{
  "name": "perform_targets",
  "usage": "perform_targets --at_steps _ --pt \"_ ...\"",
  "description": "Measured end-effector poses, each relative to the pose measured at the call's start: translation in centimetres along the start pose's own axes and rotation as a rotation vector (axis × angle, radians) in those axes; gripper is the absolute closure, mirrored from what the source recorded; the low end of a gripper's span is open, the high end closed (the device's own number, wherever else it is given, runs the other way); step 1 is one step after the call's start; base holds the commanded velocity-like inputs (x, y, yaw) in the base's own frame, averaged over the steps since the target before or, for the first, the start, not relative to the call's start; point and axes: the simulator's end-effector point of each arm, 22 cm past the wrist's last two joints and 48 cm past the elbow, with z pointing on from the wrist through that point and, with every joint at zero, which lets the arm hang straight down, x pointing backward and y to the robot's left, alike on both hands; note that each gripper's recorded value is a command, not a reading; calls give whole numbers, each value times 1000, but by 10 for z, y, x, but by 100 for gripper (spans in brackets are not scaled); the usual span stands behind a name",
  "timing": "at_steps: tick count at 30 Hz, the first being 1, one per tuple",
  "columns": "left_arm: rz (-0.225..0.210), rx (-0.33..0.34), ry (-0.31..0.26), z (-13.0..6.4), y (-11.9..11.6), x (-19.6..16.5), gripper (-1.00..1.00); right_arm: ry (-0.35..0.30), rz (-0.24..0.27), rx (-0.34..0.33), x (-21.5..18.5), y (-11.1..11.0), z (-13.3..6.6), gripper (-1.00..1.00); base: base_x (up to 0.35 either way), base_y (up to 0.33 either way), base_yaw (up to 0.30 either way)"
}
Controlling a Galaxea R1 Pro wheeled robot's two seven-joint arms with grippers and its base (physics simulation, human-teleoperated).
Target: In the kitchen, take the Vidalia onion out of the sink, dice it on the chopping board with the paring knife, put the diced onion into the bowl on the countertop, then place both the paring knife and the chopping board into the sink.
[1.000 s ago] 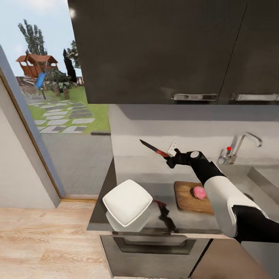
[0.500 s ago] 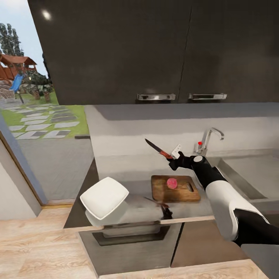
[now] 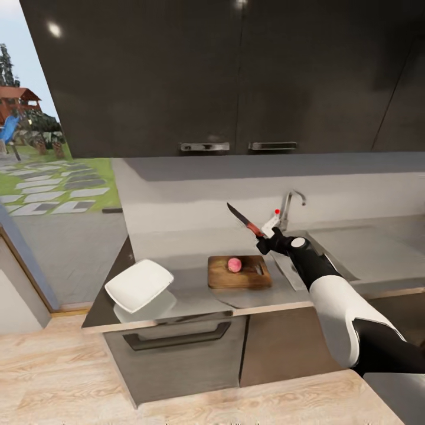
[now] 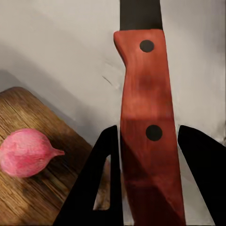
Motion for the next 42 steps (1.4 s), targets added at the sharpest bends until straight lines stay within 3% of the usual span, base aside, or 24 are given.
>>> perform_targets --at_steps 5,9,21,25,29,31,36,39,42 --pt "0 0 0 0 0 0 -100 -28 13 196 -7 -12 6 100 -222 -177 0" --pt "0 0 0 0 0 0 -100 -91 0 243 -10 -5 5 100 -219 -171 0" --pt "0 0 0 0 0 0 -100 -137 -2 244 -27 11 8 100 -213 -153 0" --pt "0 -1 0 0 0 0 -100 -208 -29 265 -71 -11 -7 100 -201 -143 0" --pt "0 -2 0 0 1 0 -100 -226 -75 121 -112 -9 -30 100 -80 -57 0" --pt "1 -2 0 0 1 0 -100 -223 -93 91 -124 -12 -44 100 -26 -19 0" --pt "1 -2 0 0 2 0 -100 -173 -135 129 -103 -3 -69 100 -8 -6 0" --pt "1 -2 0 0 2 0 -100 -150 -163 180 -94 4 -81 100 -2 -1 0" --pt "0 -2 0 0 1 0 -100 -83 -207 253 -62 2 -89 100 0 0 0"
